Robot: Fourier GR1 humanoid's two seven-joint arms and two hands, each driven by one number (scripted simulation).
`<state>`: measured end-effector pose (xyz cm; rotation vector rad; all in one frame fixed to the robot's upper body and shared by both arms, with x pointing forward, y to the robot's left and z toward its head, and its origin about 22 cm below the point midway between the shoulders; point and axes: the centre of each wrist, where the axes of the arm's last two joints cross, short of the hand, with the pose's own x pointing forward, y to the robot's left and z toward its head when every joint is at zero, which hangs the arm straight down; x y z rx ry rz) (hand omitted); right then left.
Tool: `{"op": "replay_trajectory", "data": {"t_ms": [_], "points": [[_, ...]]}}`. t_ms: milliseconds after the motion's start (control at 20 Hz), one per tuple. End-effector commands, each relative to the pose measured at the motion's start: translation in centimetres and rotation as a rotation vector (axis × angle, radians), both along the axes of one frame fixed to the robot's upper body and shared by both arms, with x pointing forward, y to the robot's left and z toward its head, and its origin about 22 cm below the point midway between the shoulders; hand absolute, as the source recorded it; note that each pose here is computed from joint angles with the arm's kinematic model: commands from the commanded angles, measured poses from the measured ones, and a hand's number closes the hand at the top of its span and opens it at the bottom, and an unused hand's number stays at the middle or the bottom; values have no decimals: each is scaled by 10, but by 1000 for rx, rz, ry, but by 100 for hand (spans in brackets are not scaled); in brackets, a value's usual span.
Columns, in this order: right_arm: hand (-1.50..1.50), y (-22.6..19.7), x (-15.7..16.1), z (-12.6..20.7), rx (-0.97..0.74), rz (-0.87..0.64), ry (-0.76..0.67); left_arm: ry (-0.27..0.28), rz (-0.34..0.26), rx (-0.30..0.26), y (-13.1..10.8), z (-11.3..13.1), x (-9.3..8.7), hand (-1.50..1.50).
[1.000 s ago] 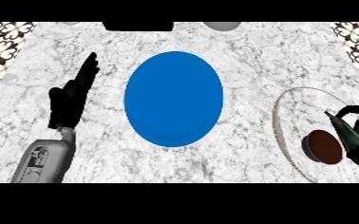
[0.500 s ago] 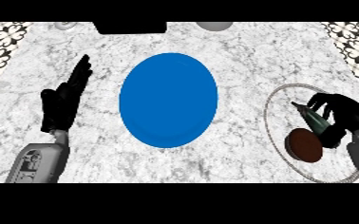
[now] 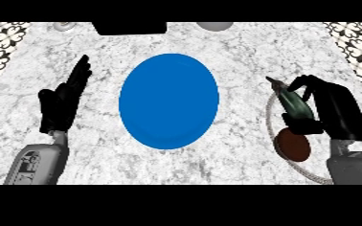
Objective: Pick the eggplant from the placemat and place it in the plate
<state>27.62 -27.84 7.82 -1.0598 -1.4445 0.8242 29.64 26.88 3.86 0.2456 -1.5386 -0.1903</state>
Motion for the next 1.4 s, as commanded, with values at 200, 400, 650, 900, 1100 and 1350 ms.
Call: {"op": "replay_trajectory", "data": {"t_ms": [200,400,650,900,1100,1350], "points": [[150,76,-46,67,98,168,-187,-13,-29,-6,-12,12,1,0],[150,131,-41,69,161,213,-131,-8,-43,-19,-12,-14,-1,0],[150,156,0,72,205,229,-39,-16,-50,2,-22,6,-14,0],[150,208,28,39,213,260,1,-40,-52,-7,-16,1,5,0],[150,228,50,19,93,240,44,-8,-55,-12,-18,-5,14,0],[150,246,74,5,-42,200,132,-20,-83,0,-30,-18,6,0]]}}
